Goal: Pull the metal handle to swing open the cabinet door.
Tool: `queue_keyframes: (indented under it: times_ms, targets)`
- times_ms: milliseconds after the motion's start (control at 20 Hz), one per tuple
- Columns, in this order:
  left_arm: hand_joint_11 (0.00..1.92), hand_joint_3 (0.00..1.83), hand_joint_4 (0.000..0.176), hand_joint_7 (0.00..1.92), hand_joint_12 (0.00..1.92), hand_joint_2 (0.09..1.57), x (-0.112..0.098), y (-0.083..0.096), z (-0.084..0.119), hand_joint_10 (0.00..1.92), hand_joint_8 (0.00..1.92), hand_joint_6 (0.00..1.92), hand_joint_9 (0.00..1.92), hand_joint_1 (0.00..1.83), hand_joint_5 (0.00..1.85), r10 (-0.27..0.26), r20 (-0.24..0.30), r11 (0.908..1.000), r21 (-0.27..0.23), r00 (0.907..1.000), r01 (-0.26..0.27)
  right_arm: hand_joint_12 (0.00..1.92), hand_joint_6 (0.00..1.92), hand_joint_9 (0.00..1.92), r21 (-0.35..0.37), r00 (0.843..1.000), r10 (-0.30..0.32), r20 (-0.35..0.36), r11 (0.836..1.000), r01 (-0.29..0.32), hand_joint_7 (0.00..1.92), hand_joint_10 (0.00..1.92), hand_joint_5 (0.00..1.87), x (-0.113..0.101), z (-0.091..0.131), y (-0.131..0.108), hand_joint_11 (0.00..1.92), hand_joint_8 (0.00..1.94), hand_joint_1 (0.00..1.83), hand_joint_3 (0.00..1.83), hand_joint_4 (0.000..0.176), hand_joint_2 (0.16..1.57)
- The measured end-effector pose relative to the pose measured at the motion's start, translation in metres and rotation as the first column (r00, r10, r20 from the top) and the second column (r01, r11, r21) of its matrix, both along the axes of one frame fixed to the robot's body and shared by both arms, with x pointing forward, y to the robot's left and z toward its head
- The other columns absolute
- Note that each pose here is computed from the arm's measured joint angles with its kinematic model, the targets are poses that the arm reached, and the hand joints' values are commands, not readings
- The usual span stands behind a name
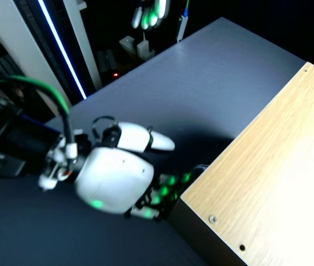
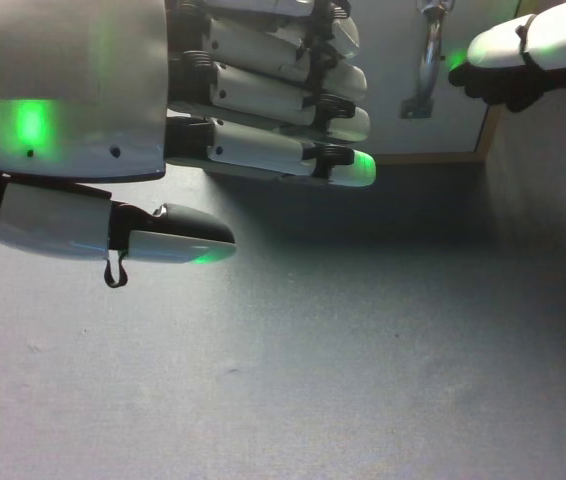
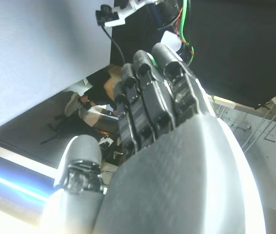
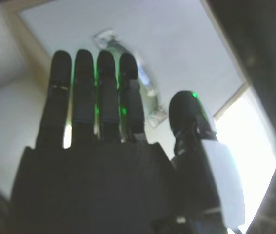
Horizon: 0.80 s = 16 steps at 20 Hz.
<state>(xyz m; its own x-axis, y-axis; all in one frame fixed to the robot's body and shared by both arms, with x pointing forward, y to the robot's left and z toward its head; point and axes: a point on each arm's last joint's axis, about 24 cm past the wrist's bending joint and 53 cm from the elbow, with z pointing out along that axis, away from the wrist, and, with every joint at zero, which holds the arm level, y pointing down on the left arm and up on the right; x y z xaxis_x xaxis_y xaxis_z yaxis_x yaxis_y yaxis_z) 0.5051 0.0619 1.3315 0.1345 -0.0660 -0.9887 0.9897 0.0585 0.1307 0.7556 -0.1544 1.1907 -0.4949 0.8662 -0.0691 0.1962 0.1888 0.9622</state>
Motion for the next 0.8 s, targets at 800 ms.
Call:
queue_keyframes:
  times_ms: [800]
  targets:
    - [0.08,0.03,0.000,0.46,0.76,1.57,0.000,0.000,0.000,0.00,0.00,0.00,0.44,0.00,0.42,-0.001,0.000,1.0000,0.000,1.0000,0.001,0.94,0.00,0.37,0.032,0.998,0.062,0.017,0.998,-0.062,0.41,0.00,0.41,-0.024,0.005,0.028,0.00,0.00,0.00,0.03,0.000,1.57]
